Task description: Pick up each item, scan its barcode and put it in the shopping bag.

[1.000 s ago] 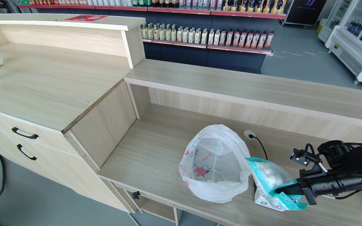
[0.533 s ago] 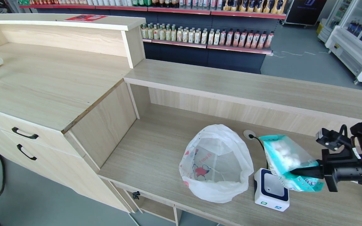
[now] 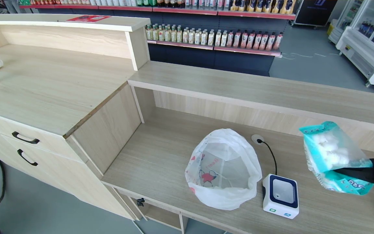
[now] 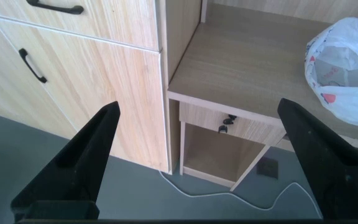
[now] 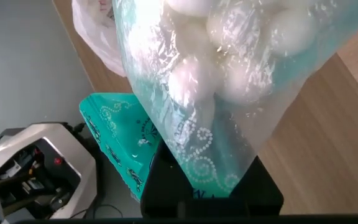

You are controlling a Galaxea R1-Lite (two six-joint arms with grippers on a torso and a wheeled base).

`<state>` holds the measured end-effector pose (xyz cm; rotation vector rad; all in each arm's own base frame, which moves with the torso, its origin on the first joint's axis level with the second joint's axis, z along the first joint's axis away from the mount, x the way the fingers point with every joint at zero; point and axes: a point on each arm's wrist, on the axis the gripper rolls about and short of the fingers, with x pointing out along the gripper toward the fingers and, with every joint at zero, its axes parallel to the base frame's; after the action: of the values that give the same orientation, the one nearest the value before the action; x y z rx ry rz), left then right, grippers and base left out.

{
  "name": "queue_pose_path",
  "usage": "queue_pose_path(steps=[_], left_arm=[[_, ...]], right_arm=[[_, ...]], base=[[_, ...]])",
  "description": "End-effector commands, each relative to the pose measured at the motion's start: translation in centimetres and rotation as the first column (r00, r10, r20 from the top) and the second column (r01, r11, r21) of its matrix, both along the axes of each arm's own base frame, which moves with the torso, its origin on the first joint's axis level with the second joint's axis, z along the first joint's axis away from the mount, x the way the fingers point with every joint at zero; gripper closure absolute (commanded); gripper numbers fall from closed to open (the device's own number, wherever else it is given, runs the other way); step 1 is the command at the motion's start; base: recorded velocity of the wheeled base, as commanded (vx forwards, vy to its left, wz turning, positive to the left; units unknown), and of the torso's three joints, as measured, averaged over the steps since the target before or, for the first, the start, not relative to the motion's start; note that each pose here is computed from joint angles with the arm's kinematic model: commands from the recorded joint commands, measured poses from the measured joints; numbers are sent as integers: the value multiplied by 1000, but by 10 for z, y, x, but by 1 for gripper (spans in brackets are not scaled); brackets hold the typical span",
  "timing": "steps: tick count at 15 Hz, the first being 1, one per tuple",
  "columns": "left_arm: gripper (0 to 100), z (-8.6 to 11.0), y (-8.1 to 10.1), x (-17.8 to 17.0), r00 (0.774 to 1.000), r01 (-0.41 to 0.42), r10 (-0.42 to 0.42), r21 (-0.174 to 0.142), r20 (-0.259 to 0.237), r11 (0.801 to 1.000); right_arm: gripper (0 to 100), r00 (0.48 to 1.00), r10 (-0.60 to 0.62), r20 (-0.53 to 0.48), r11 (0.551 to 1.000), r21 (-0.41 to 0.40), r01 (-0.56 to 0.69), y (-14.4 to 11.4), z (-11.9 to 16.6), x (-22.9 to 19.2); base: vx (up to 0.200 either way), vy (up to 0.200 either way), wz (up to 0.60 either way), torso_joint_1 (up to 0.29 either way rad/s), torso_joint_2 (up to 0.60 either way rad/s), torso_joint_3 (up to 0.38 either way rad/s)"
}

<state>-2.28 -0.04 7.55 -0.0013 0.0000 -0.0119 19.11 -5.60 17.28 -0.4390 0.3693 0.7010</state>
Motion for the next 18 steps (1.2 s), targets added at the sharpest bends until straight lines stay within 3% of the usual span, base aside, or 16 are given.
queue_pose_path(steps=[1, 6, 10, 15, 18], left_arm=[[0, 0, 0, 0, 1000, -1, 1, 0, 0, 1000], [0, 0, 0, 0, 1000, 0, 0, 0, 0, 1000], [0, 0, 0, 0, 1000, 0, 0, 0, -2, 1000], [0, 0, 0, 0, 1000, -1, 1, 0, 0, 1000], [0, 0, 0, 0, 1000, 0, 0, 0, 0, 1000]], right_arm=[[100, 999, 1, 36, 1000, -12, -1, 3, 7, -8], [100, 1000, 16, 10, 997, 77, -16, 18, 19, -5], [100, 991, -115, -61, 986, 114, 121, 59, 29, 7], [100, 974, -158, -161, 983, 69, 170, 67, -17, 43], [100, 973, -189, -131, 977, 78, 200, 59, -58, 83]], base=[[0, 0, 0, 0, 0, 0], [0, 0, 480, 0, 1, 1], [0, 0, 600, 0, 8, 10], [0, 0, 120, 0, 0, 0], [0, 0, 0, 0, 0, 0]])
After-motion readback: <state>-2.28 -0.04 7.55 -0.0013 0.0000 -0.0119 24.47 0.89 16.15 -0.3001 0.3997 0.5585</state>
